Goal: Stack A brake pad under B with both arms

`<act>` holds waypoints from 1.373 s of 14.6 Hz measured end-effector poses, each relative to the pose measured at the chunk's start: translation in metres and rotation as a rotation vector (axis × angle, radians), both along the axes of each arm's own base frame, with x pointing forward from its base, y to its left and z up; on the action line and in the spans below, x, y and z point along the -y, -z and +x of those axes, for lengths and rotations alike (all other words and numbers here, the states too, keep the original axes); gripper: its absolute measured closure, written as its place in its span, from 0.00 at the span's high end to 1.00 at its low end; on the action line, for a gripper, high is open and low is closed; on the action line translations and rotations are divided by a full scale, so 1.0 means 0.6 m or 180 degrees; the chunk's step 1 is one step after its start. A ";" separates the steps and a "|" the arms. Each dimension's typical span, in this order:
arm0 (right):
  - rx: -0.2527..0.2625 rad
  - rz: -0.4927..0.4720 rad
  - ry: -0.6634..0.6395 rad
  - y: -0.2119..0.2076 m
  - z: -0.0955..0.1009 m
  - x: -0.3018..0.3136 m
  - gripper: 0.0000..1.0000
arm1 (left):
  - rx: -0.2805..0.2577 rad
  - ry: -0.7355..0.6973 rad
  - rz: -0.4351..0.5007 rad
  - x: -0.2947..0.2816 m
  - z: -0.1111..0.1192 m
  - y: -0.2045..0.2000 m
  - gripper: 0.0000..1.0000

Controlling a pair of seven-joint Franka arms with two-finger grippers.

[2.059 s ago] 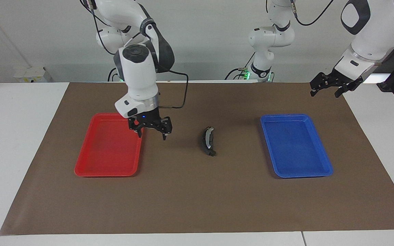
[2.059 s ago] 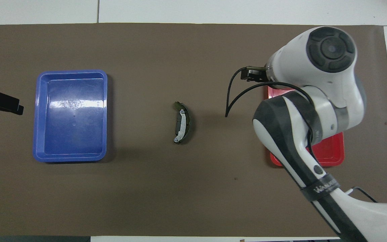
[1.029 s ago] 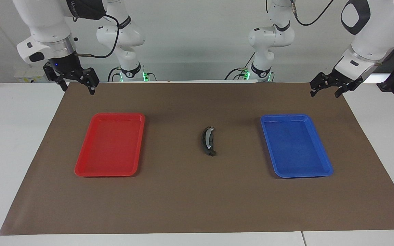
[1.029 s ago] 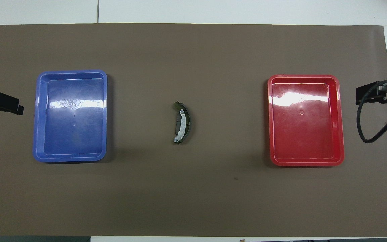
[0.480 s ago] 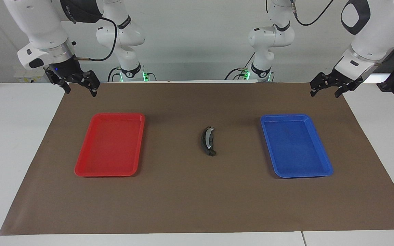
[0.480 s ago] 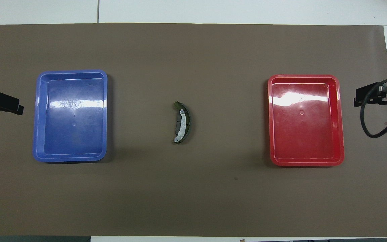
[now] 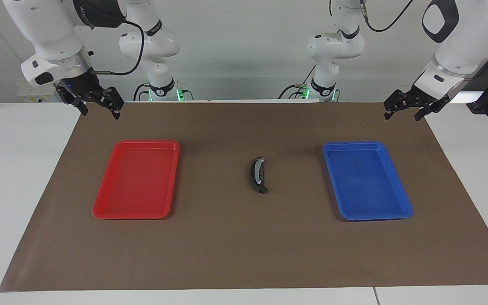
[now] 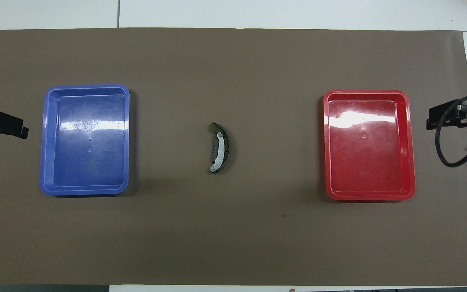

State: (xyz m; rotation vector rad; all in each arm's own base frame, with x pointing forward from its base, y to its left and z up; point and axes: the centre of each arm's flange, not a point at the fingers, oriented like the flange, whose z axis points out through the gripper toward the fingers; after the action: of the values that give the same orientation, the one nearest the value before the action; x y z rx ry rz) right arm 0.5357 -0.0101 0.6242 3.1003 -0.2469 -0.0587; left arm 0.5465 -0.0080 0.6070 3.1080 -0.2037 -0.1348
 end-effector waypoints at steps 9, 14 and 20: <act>-0.0055 0.0008 -0.0080 -0.020 -0.002 -0.007 1.00 | 0.0001 0.0000 0.0000 0.000 0.000 0.000 1.00; -0.0082 0.0012 -0.0126 -0.018 -0.003 -0.008 1.00 | 0.0001 0.0000 0.0000 0.000 0.000 0.000 1.00; -0.0082 0.0012 -0.0150 -0.018 -0.003 -0.015 1.00 | 0.0001 0.0000 0.0000 0.000 0.000 0.000 1.00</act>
State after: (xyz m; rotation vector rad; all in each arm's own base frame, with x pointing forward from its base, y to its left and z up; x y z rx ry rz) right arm 0.5342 -0.0014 0.6351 3.1051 -0.1729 -0.0980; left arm 0.5464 -0.0079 0.6072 3.1080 -0.2035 -0.1341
